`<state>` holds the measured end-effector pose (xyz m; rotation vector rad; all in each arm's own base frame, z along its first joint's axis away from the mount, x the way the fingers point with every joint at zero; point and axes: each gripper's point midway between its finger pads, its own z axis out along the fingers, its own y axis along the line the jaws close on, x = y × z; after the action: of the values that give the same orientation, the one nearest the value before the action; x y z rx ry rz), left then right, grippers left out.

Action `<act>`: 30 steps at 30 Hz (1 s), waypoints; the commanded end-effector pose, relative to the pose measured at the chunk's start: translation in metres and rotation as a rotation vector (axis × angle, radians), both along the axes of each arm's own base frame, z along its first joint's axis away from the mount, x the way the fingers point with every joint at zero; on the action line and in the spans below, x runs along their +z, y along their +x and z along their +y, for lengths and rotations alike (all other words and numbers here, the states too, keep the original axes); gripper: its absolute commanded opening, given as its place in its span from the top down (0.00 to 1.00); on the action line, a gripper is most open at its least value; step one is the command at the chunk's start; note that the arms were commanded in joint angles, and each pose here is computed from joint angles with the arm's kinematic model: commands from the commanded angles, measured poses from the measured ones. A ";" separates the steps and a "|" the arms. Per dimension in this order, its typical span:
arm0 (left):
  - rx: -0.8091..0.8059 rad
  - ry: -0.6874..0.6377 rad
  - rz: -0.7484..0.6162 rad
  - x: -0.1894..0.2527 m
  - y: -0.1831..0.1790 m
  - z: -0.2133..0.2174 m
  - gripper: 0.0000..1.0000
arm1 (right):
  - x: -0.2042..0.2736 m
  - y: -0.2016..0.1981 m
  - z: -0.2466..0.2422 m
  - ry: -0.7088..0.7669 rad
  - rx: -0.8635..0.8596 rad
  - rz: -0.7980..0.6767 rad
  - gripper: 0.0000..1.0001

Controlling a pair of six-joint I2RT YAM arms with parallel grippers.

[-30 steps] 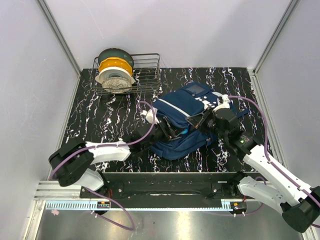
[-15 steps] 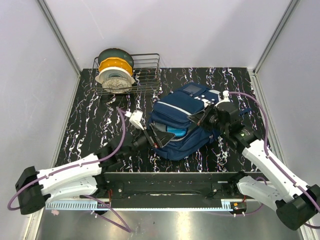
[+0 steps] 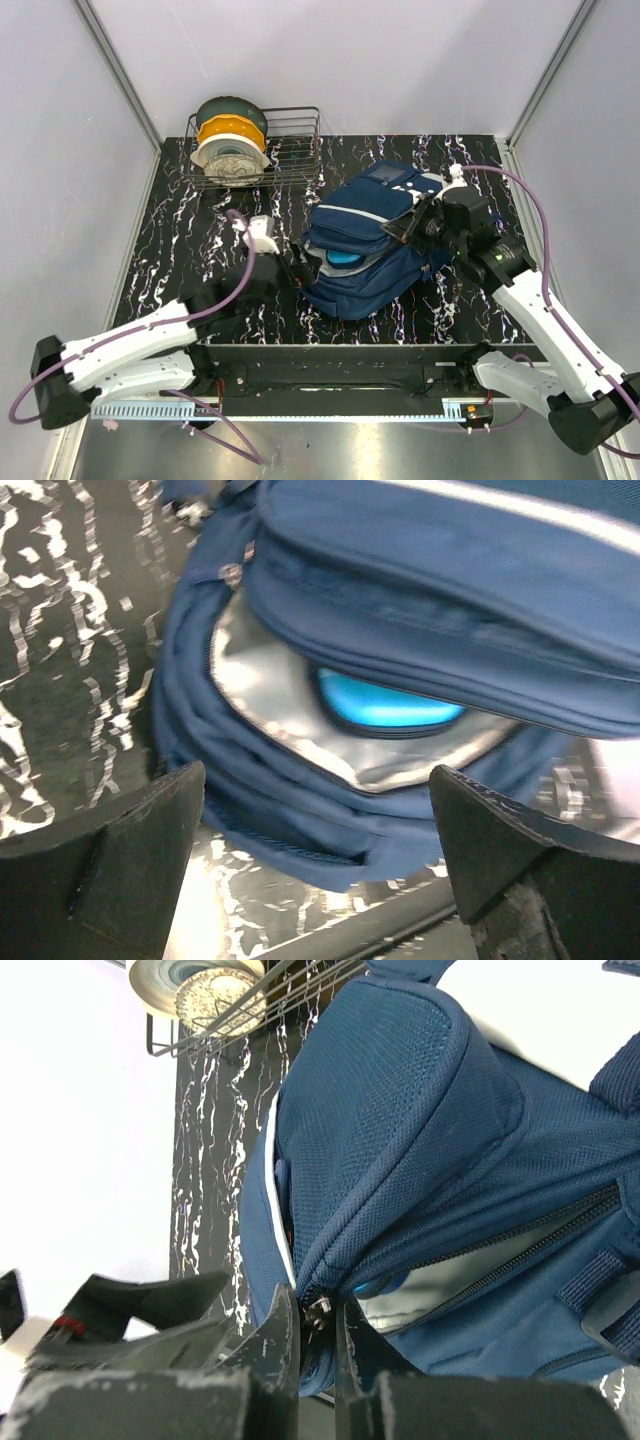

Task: Pack the student bag
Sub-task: Place the stationery in the student bag.

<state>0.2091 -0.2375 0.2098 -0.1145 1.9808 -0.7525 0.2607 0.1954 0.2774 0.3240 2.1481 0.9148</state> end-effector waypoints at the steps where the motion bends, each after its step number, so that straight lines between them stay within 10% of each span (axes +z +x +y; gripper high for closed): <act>1: 0.113 0.264 0.108 -0.044 0.010 0.022 0.03 | 0.082 0.004 -0.003 0.125 -0.011 -0.275 0.88; 24: 0.099 -0.035 0.133 -0.072 0.055 -0.013 0.01 | 0.062 -0.008 0.009 0.212 0.045 -0.222 0.88; 30: 0.101 -0.011 0.199 -0.090 0.060 -0.016 0.39 | 0.058 -0.010 0.009 0.221 0.043 -0.215 0.87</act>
<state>0.2579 -0.2369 0.1033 -0.2943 2.1778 -0.6294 0.2487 0.1949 0.2648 0.3722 2.1223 0.9933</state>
